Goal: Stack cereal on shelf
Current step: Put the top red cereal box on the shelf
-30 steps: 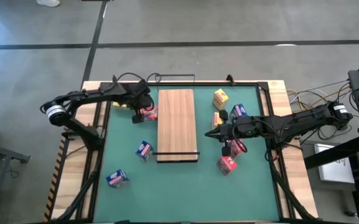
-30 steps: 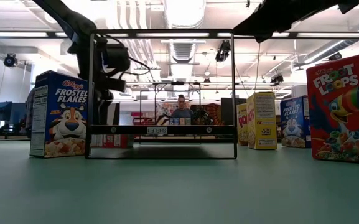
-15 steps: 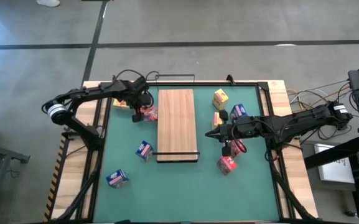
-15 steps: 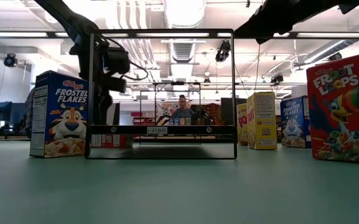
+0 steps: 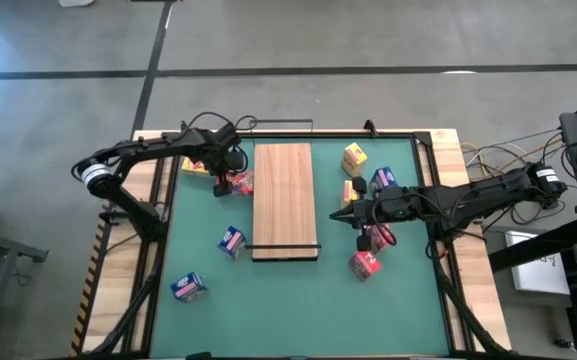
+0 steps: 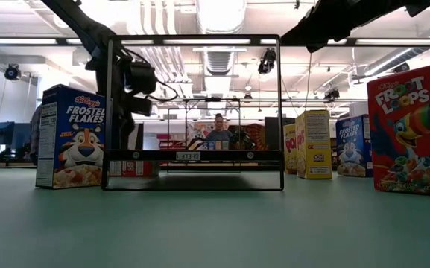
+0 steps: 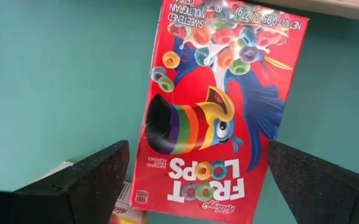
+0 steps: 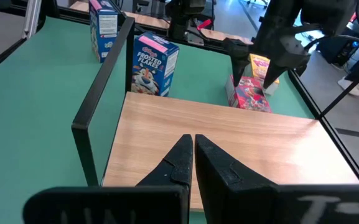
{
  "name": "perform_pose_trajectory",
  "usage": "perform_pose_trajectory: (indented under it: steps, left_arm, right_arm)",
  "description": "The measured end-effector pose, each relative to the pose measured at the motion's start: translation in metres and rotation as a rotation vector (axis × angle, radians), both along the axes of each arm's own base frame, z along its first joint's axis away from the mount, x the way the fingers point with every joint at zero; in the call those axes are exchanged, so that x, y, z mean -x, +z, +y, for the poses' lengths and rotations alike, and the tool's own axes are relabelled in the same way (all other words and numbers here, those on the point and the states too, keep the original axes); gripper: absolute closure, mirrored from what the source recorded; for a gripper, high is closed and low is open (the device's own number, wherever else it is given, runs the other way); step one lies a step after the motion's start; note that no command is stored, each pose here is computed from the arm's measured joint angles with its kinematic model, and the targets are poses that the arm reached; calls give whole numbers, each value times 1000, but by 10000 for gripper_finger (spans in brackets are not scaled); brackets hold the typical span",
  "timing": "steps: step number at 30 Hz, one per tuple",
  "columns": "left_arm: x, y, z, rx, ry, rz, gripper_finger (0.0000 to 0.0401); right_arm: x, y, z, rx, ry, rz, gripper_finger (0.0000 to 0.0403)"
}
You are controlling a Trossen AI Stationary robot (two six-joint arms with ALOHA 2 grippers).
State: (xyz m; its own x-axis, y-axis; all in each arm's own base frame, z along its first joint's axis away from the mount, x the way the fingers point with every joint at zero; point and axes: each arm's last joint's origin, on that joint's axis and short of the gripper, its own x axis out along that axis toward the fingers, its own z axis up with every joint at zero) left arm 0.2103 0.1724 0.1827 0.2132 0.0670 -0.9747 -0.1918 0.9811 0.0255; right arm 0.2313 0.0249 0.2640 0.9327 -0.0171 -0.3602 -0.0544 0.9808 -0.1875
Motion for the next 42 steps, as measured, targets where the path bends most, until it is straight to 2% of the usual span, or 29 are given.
perform_pose_trajectory:
  steps: [12, 19, 25, 31, 39, 42]
  left_arm:
    - [0, -1, 0, 1, -3, 2, 39]
    - [1, -1, -2, 8, -20, 15, 4]
    - [-3, 10, 1, 11, 54, 1, 25]
    - [-5, 27, 2, 37, 28, 15, 33]
    - [-2, 14, -6, 60, 12, 47, 33]
    - [-2, 9, -6, 26, 14, 55, 33]
  right_arm:
    - [0, 0, 0, 2, 1, 2, 394]
    - [0, 0, 0, 2, 1, 2, 394]
    - [0, 0, 0, 2, 1, 2, 394]
    - [0, 0, 0, 0, 0, 2, 394]
    - [0, -1, 0, -2, -2, 6, 394]
    - [0, -1, 0, -1, -1, 6, 394]
